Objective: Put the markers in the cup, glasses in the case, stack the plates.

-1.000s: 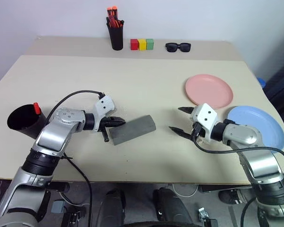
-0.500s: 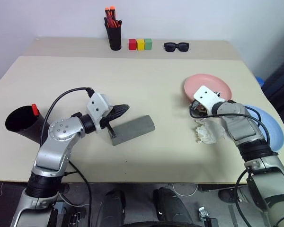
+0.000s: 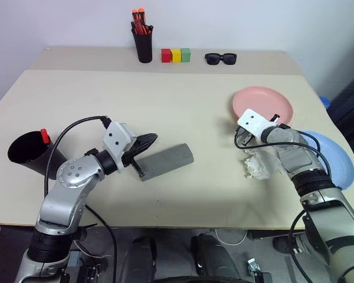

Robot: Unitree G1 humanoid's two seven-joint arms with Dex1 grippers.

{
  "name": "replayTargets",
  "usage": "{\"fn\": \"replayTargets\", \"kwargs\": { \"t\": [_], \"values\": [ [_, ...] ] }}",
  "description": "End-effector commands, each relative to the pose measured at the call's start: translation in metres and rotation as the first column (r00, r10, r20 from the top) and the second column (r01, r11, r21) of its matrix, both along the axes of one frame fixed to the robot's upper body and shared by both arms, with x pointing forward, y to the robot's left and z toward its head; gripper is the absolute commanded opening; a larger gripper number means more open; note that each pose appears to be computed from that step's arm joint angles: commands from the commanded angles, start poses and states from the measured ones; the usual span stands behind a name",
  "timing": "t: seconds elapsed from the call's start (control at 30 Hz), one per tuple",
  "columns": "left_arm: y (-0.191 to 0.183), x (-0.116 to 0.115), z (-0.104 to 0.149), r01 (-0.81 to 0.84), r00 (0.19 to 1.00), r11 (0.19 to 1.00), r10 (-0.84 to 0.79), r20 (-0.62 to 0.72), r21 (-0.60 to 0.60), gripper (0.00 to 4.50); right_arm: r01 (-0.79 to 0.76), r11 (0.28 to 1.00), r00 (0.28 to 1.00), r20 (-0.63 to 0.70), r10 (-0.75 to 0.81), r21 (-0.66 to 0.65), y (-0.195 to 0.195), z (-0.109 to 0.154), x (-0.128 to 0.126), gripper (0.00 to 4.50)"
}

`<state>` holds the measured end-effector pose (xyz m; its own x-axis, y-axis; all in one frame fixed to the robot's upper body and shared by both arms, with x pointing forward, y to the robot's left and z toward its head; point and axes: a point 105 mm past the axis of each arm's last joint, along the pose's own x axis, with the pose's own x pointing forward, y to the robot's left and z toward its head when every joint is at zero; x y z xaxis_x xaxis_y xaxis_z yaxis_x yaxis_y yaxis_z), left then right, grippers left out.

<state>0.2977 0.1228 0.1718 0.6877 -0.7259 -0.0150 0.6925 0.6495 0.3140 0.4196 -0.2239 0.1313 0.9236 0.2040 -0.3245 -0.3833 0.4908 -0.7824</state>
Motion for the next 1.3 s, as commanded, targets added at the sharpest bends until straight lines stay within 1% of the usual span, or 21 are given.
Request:
{"fn": "replayTargets", "kwargs": {
  "t": [0.03, 0.07, 0.13, 0.2, 0.27, 0.33, 0.37, 0.47, 0.53, 0.6, 0.63, 0.67, 0.7, 0.77, 0.83, 0.87, 0.9, 1.0, 1.07, 1.13, 1.3],
  "values": [
    [0.004, 0.002, 0.012, -0.011, 0.999, 1.0, 0.012, 0.047, -0.026, 0.0, -0.052, 0.998, 0.99, 0.131, 0.056, -0.034, 0.001, 0.042, -0.007, 0.05],
    [0.004, 0.002, 0.011, -0.009, 0.999, 1.0, 0.01, 0.046, -0.025, 0.0, -0.048, 0.998, 0.988, 0.146, 0.051, -0.026, -0.005, 0.051, -0.013, 0.05],
    [0.004, 0.003, 0.01, 0.005, 0.999, 1.0, -0.004, 0.042, -0.022, 0.0, -0.034, 0.999, 0.988, 0.152, 0.033, 0.004, -0.024, 0.068, -0.034, 0.05],
    [0.0, 0.003, 0.007, 0.046, 0.998, 0.999, -0.045, 0.031, -0.015, 0.0, -0.041, 0.999, 0.995, 0.093, 0.038, 0.032, -0.044, 0.074, -0.069, 0.05],
    [-0.002, 0.004, 0.005, 0.069, 0.997, 0.998, -0.069, 0.026, -0.011, 0.0, -0.043, 0.998, 0.998, 0.047, 0.042, 0.037, -0.051, 0.073, -0.089, 0.05],
    [-0.004, 0.006, 0.002, 0.086, 0.996, 0.996, -0.086, 0.02, -0.005, 0.0, -0.021, 0.999, 1.0, -0.002, 0.021, 0.034, -0.06, 0.068, -0.104, 0.05],
    [-0.007, 0.008, 0.001, 0.105, 0.994, 0.994, -0.105, 0.016, -0.001, 0.0, 0.001, 0.999, 0.999, -0.049, 0.001, 0.036, -0.068, 0.061, -0.119, 0.05],
    [-0.016, 0.013, 0.0, 0.149, 0.989, 0.989, -0.149, 0.014, 0.005, 0.0, 0.052, 0.998, 0.988, -0.148, -0.045, 0.039, -0.081, 0.043, -0.148, 0.05],
    [-0.02, 0.015, 0.001, 0.169, 0.985, 0.986, -0.169, 0.019, 0.007, 0.0, 0.068, 0.997, 0.979, -0.197, -0.061, 0.032, -0.084, 0.033, -0.158, 0.05],
    [-0.022, 0.017, 0.001, 0.179, 0.984, 0.984, -0.179, 0.023, 0.008, 0.0, 0.071, 0.996, 0.972, -0.226, -0.058, 0.05, -0.083, 0.026, -0.163, 0.05],
    [-0.023, 0.018, 0.001, 0.182, 0.983, 0.983, -0.182, 0.024, 0.008, 0.0, 0.083, 0.995, 0.967, -0.246, -0.066, 0.062, -0.083, 0.022, -0.165, 0.35],
    [-0.024, 0.018, 0.001, 0.185, 0.982, 0.983, -0.185, 0.025, 0.009, 0.0, 0.091, 0.995, 0.962, -0.263, -0.074, 0.05, -0.085, 0.017, -0.167, 0.71],
    [-0.024, 0.018, 0.001, 0.186, 0.982, 0.982, -0.187, 0.025, 0.01, 0.0, 0.099, 0.994, 0.959, -0.271, -0.083, 0.049, -0.087, 0.015, -0.169, 0.98],
    [-0.024, 0.017, 0.001, 0.188, 0.982, 0.982, -0.189, 0.025, 0.011, 0.0, 0.107, 0.993, 0.958, -0.27, -0.091, 0.046, -0.089, 0.014, -0.168, 1.94],
    [-0.022, 0.014, -0.001, 0.187, 0.982, 0.982, -0.188, 0.018, 0.014, 0.0, 0.087, 0.996, 0.966, -0.245, -0.076, 0.034, -0.087, 0.02, -0.166, 2.9],
    [-0.021, 0.013, -0.001, 0.186, 0.982, 0.982, -0.186, 0.015, 0.015, 0.0, 0.07, 0.997, 0.971, -0.232, -0.059, 0.039, -0.083, 0.024, -0.165, 3.5],
    [-0.021, 0.012, -0.002, 0.185, 0.983, 0.983, -0.185, 0.012, 0.016, 0.0, 0.051, 0.997, 0.975, -0.22, -0.039, 0.051, -0.08, 0.028, -0.164, 3.91],
    [-0.02, 0.01, -0.003, 0.183, 0.983, 0.983, -0.183, 0.006, 0.016, 0.0, -0.02, 0.99, 0.976, -0.211, 0.05, 0.142, -0.06, 0.037, -0.164, 3.91],
    [-0.02, 0.009, -0.004, 0.183, 0.983, 0.983, -0.183, 0.005, 0.016, 0.0, -0.097, 0.979, 0.966, -0.221, 0.137, 0.181, -0.039, 0.036, -0.166, 3.91],
    [-0.021, 0.009, -0.004, 0.184, 0.983, 0.983, -0.184, 0.004, 0.016, 0.0, -0.152, 0.966, 0.955, -0.223, 0.198, 0.208, -0.021, 0.029, -0.165, 3.91],
    [-0.023, 0.008, -0.002, 0.182, 0.983, 0.983, -0.182, 0.009, 0.016, 0.0, -0.17, 0.967, 0.952, -0.222, 0.211, 0.188, 0.0, -0.002, -0.15, 3.91]
  ]
}}
